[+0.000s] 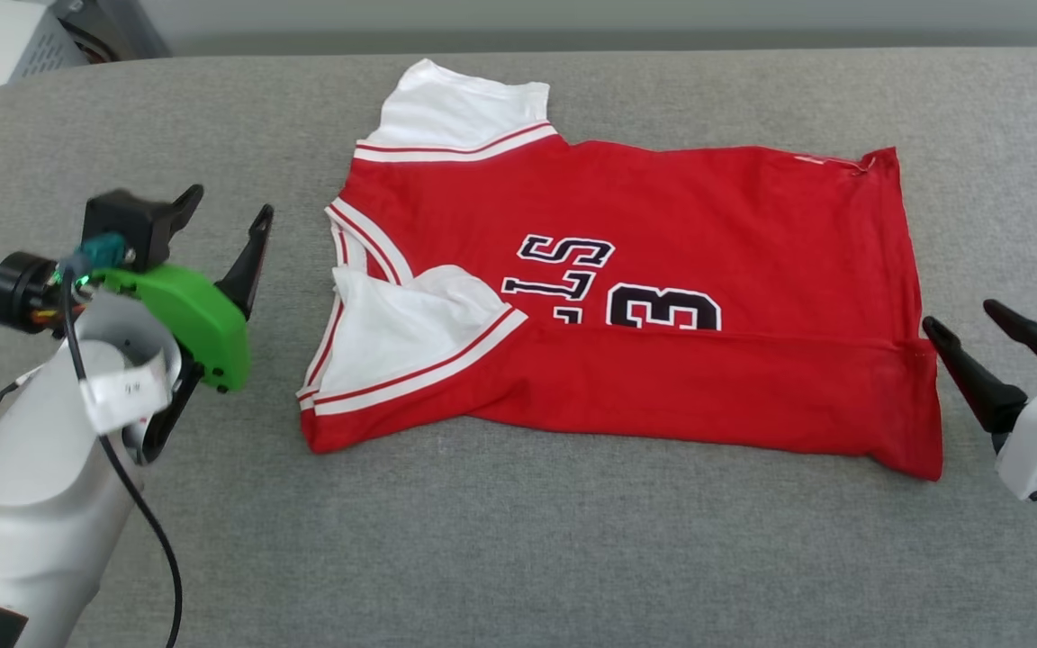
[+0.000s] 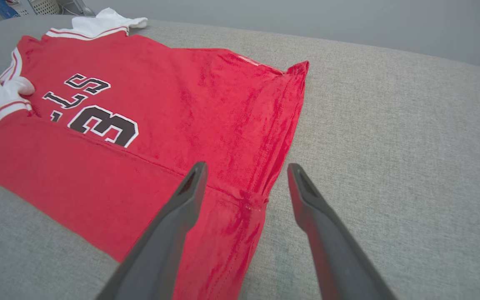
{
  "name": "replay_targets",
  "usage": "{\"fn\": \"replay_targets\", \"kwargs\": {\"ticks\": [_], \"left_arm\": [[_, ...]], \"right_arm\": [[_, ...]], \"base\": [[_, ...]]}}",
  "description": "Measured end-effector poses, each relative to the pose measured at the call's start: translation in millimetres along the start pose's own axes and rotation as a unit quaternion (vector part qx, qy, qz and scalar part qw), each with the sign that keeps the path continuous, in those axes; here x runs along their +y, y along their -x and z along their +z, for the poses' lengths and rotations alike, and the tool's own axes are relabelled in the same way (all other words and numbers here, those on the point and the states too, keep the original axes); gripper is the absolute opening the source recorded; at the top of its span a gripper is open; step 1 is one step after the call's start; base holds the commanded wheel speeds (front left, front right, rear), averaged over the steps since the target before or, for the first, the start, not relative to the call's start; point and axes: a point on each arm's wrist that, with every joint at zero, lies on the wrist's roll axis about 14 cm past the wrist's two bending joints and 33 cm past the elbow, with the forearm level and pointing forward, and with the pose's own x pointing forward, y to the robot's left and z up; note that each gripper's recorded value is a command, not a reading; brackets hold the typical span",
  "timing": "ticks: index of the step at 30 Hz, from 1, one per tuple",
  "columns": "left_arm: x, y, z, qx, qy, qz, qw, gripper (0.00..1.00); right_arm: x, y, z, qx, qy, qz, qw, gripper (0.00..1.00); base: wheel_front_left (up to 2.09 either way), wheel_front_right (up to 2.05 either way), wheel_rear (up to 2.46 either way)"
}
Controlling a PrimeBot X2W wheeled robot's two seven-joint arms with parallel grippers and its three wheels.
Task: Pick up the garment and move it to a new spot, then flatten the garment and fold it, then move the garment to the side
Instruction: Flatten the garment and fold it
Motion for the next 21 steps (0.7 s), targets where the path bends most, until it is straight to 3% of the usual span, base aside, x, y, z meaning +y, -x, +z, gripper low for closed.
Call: {"fn": "replay_targets", "kwargs": {"ticks": [6,8,10,21], "left_arm": [[-22.4,10.8,-13.1,0.122,0.05,-0.047,0.99,1.0],[-36.9,18.8,-27.5,0.183,0.058,-0.076,0.979,1.0],[-56.4,37.0,-53.5,0.296,0.067,-0.122,0.945,1.0],[-74.0,53.6,-109.3,0.425,0.054,-0.154,0.89,1.0]], "right_arm": [[2.6,-1.1,16.8,-0.023,0.01,0.002,1.0,1.0],[4.9,-2.0,17.1,-0.022,0.01,0.004,1.0,1.0],[7.4,-2.4,16.4,-0.02,0.006,0.006,1.0,1.0],[2.1,-2.9,1.7,-0.002,-0.011,-0.005,1.0,1.0]], "base": [[0.0,0.0,0.0],[0.0,0.0,0.0],[0.0,0.0,0.0],[0.0,0.0,0.0]]}}
